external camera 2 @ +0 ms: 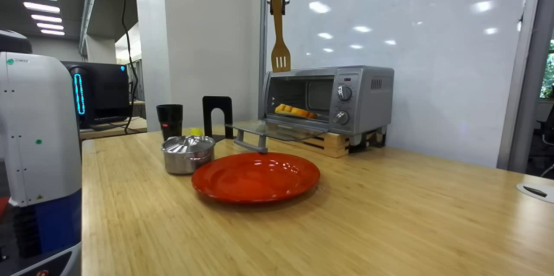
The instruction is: Open the oven door, pick up the slice of bread from the red plate using the wooden spatula and put it in the oven, close the oven door
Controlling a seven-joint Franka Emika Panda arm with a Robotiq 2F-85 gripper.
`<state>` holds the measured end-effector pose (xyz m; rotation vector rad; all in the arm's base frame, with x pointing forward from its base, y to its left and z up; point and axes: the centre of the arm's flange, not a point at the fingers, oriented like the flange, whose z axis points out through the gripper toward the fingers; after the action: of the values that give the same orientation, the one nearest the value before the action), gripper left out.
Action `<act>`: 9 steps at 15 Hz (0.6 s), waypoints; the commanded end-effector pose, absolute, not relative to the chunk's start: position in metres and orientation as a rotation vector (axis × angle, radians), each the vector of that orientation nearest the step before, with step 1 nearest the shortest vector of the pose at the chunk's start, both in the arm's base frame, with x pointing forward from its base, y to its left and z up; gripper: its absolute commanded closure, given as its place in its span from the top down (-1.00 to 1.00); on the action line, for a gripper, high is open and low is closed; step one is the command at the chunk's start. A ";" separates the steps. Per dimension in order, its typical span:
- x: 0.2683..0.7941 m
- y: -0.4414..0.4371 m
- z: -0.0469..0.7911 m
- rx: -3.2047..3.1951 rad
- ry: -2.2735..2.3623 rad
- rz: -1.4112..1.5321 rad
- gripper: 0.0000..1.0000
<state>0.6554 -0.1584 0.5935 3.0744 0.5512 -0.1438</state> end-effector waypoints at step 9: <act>0.557 -0.143 0.558 3.001 0.803 -0.190 -0.87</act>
<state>0.6184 -0.1421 0.5820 3.0364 0.7420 -0.2039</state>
